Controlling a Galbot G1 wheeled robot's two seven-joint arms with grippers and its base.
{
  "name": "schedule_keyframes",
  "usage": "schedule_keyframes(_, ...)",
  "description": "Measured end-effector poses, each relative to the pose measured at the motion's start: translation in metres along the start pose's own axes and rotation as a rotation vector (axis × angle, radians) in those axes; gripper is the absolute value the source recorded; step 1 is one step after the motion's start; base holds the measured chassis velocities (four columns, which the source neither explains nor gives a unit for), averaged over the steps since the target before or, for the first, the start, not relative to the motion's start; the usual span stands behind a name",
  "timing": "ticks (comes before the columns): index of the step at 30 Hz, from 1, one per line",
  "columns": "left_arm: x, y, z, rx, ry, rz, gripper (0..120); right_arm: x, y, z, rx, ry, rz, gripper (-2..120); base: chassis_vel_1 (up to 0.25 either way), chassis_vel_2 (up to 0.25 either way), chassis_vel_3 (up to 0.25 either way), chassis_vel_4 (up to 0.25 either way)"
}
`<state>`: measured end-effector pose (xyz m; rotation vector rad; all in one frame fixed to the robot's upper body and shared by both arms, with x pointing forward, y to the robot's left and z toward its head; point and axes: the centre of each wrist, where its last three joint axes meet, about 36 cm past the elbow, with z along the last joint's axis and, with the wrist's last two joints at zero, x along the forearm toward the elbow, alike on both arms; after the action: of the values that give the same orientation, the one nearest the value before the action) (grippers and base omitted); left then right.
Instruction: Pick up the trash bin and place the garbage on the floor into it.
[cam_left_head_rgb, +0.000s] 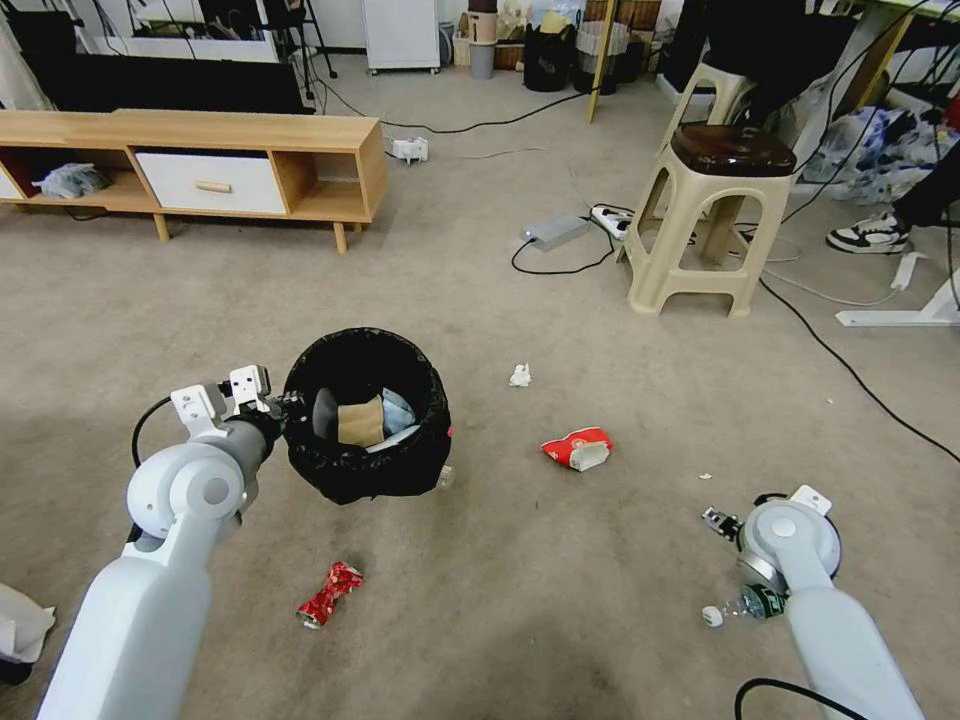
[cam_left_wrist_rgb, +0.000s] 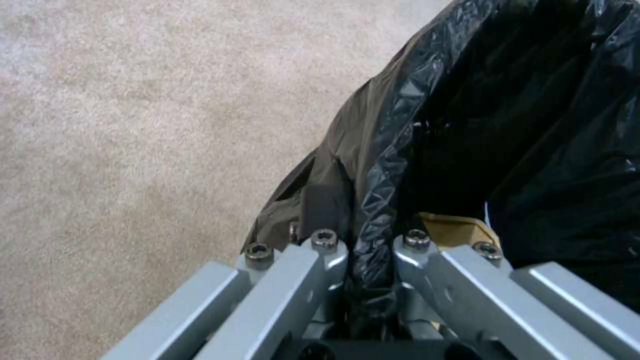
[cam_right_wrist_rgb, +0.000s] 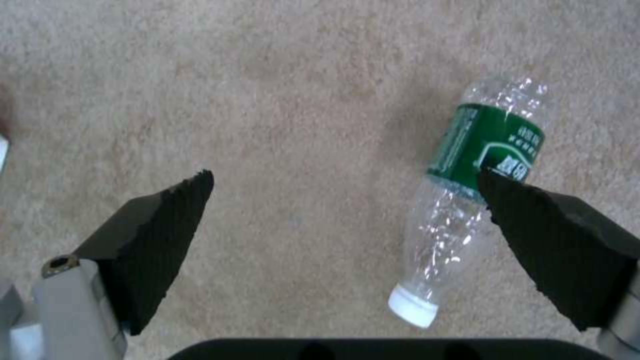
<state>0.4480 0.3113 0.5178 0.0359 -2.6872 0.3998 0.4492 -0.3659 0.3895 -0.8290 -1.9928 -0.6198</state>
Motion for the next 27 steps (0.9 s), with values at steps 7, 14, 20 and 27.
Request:
schedule_keyframes(7, 0.002, 0.0, 0.0, -0.001, -0.003, 0.001, 0, -0.014, -0.01, -0.004, -0.014, -0.001, 0.019, 100, 0.0, 0.0, 0.0, 0.0)
schedule_keyframes(14, 0.004, -0.002, 0.001, 0.0, -0.004, 0.003, 0, -0.024, -0.022, -0.005, -0.023, -0.007, 0.033, 100, 0.0, 0.0, 0.0, 0.0)
schedule_keyframes(20, 0.005, -0.002, 0.001, -0.001, -0.006, 0.002, 0, -0.032, -0.028, -0.002, -0.03, -0.007, 0.041, 100, 0.0, 0.0, 0.0, 0.0)
schedule_keyframes(27, 0.008, -0.002, 0.0, -0.003, -0.01, 0.001, 0, -0.045, -0.038, 0.002, -0.037, -0.003, 0.063, 100, 0.0, 0.0, 0.0, 0.0)
